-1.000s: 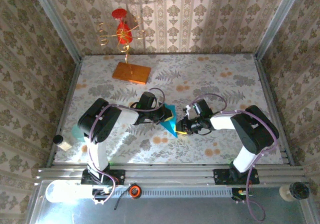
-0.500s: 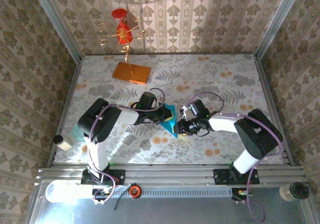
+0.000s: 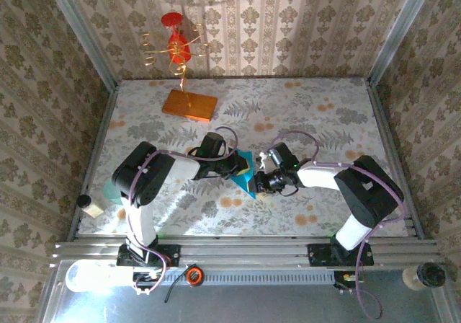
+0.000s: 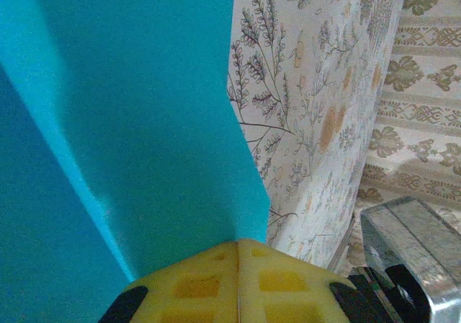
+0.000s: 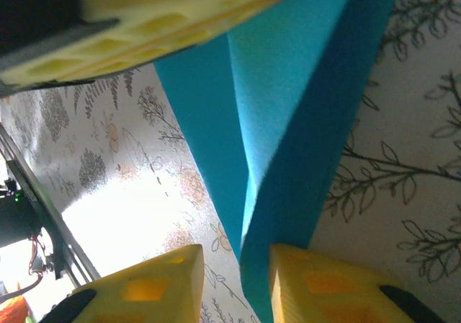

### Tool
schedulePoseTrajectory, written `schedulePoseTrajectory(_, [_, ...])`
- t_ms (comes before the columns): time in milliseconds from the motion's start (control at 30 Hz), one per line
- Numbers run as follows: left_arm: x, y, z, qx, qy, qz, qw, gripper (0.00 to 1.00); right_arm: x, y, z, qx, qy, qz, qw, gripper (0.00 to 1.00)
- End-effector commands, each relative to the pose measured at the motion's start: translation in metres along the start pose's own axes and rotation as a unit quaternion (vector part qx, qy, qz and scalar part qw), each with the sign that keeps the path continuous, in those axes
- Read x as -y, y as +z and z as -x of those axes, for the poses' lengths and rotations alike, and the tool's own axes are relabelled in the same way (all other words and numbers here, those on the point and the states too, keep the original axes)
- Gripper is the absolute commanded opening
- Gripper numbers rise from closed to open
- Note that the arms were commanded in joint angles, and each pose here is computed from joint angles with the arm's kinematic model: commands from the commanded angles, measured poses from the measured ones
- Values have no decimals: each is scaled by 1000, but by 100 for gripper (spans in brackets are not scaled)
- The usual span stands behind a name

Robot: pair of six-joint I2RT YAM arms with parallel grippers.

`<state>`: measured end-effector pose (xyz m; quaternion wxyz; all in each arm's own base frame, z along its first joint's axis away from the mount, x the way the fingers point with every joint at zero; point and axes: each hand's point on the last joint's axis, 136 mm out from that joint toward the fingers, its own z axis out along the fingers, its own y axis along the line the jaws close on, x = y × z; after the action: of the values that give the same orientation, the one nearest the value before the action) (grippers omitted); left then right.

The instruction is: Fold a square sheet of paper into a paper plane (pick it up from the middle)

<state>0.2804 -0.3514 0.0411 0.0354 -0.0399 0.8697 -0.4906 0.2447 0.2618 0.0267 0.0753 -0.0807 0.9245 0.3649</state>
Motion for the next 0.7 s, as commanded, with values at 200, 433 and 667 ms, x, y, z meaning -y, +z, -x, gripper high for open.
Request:
schedulePoseTrajectory(200, [2,3,0,-3,10,4,1000,9,11,4,0,-6,-13,-47,999,29])
schedulePoseTrajectory(433, [2,1,1,-2,10,5,1000,9,22,5,-15,-21,-7,-57,998,23])
schedulePoseTrajectory(667, [-4,-5,9,19,10,21,1000,9,26,4,-24,-29,11,-46,998,20])
